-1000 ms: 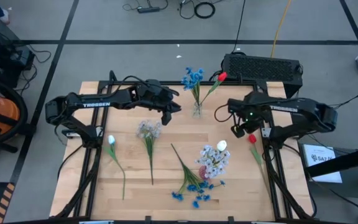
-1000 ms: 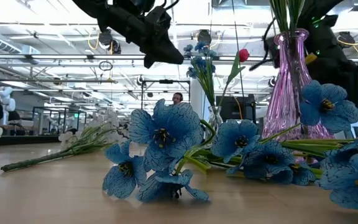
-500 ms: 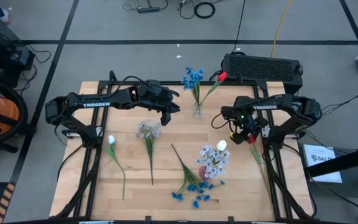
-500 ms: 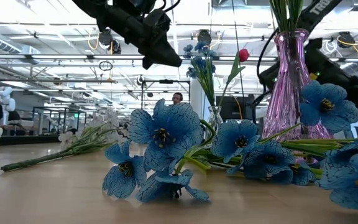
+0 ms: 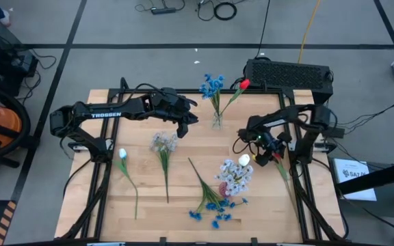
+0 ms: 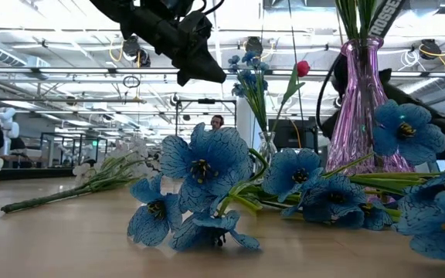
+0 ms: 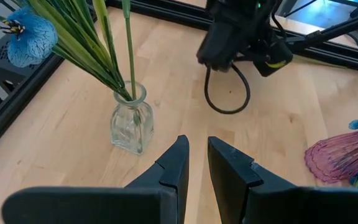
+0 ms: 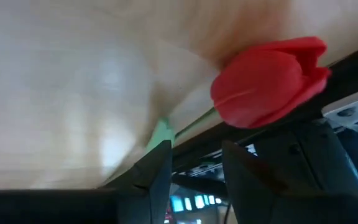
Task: Sort flowers into vase by color
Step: Put the red flower into the transparent vase
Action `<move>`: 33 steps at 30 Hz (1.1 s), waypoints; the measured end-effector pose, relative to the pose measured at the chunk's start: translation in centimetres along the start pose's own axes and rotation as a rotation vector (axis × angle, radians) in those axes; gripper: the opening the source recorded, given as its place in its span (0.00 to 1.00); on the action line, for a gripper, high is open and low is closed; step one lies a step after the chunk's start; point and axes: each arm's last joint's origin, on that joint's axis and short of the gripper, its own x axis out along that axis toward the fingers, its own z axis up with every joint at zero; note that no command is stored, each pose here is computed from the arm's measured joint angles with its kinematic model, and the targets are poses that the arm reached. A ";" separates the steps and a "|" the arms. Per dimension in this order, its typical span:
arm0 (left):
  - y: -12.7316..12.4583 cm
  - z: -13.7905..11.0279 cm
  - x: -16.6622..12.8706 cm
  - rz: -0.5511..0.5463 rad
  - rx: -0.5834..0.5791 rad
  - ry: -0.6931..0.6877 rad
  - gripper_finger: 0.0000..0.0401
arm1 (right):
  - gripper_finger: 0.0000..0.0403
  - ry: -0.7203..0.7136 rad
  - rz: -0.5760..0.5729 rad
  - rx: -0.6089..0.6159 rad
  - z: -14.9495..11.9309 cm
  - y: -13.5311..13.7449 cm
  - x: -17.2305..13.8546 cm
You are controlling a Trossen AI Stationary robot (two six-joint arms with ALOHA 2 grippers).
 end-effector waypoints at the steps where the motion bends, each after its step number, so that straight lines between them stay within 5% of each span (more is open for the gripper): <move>1: 0.0 0.0 0.0 0.000 -0.001 0.000 0.16 | 0.33 0.006 -0.011 -0.005 0.1 0.2 0.2; 6: 0.0 0.0 0.0 0.000 -0.002 0.000 0.16 | 0.33 0.014 -0.050 -0.031 0.3 1.2 1.1; 22: 0.0 0.0 0.0 0.000 -0.004 -0.002 0.16 | 0.32 0.026 0.093 -0.004 0.5 1.1 4.7; 33: 0.0 0.0 0.0 0.000 -0.004 -0.002 0.16 | 0.03 -0.074 0.039 -0.073 0.8 2.4 3.0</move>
